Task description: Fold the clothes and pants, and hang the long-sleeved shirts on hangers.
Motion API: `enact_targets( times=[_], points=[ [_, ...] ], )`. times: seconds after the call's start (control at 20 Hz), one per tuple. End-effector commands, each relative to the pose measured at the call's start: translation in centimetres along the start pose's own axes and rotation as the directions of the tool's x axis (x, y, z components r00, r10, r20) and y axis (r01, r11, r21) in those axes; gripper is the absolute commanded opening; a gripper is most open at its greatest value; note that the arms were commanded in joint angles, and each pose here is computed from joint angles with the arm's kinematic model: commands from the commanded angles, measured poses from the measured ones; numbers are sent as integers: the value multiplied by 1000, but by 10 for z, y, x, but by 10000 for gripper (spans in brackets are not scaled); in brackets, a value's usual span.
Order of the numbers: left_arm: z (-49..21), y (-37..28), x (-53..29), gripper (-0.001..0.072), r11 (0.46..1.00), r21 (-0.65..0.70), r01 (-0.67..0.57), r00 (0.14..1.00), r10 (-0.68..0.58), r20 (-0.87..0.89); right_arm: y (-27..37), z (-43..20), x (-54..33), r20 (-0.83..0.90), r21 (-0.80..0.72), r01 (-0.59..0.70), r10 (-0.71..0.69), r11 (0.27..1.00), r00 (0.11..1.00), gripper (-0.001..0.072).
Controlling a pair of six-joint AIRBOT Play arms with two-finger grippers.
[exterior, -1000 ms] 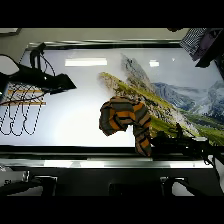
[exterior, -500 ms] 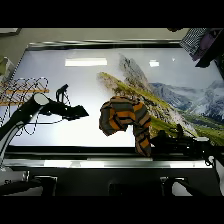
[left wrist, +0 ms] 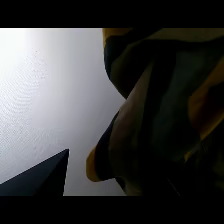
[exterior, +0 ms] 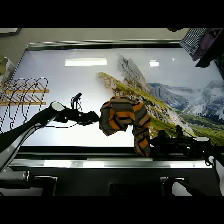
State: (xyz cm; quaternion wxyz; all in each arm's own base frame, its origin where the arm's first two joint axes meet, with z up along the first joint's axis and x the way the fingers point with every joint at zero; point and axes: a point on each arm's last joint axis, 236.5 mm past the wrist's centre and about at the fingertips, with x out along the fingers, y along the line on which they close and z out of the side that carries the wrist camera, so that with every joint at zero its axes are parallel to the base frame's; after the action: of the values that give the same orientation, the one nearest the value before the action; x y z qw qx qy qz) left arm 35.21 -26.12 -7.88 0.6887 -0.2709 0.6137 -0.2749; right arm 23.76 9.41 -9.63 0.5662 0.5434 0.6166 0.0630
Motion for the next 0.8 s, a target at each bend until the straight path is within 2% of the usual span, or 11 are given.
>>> enact_targets(
  times=[0.0, 0.05, 0.15, 0.25, 0.35, 0.45, 0.5, 0.65, 0.75],
  points=[
    [0, -10, 13, 514, 999, -16, 35, 999, -35, 10, 1, -1, 0, -6, 5, -2, 2, 1000, 1000, 24],
    [1, -12, 15, 437, 999, -20, 39, 999, -38, 19, 1, -1, 0, -6, 5, -2, 2, 1000, 1000, 24],
    [4, -18, 16, 26, 998, -31, 54, 998, -53, 32, 1, -1, 0, -5, 4, -2, 2, 1000, 1000, 24],
    [13, -25, 9, 23, 997, -32, 67, 997, -65, 52, 3, 1, -2, 5, -14, -3, 3, 1000, 1000, 22],
    [33, -39, -11, 21, 996, 12, 85, 991, -86, 101, 15, 8, -11, 43, -98, -9, 13, 995, 999, 21],
    [61, -50, -49, 20, 996, 79, 34, 982, -48, 182, 39, 23, -31, 126, -217, 10, 18, 976, 992, 20],
    [76, -51, -75, 20, 994, 107, -29, 972, 3, 236, 58, 34, -48, 190, -297, 36, 22, 954, 982, 20],
    [116, -61, -174, 20, 965, 146, -220, 893, 138, 429, 142, 58, -125, 421, -528, 144, 111, 837, 900, 20],
    [131, -91, -249, 20, 944, 175, -279, 810, 134, 570, 216, 50, -192, 554, -649, 234, 239, 724, 798, 20]
  ],
)
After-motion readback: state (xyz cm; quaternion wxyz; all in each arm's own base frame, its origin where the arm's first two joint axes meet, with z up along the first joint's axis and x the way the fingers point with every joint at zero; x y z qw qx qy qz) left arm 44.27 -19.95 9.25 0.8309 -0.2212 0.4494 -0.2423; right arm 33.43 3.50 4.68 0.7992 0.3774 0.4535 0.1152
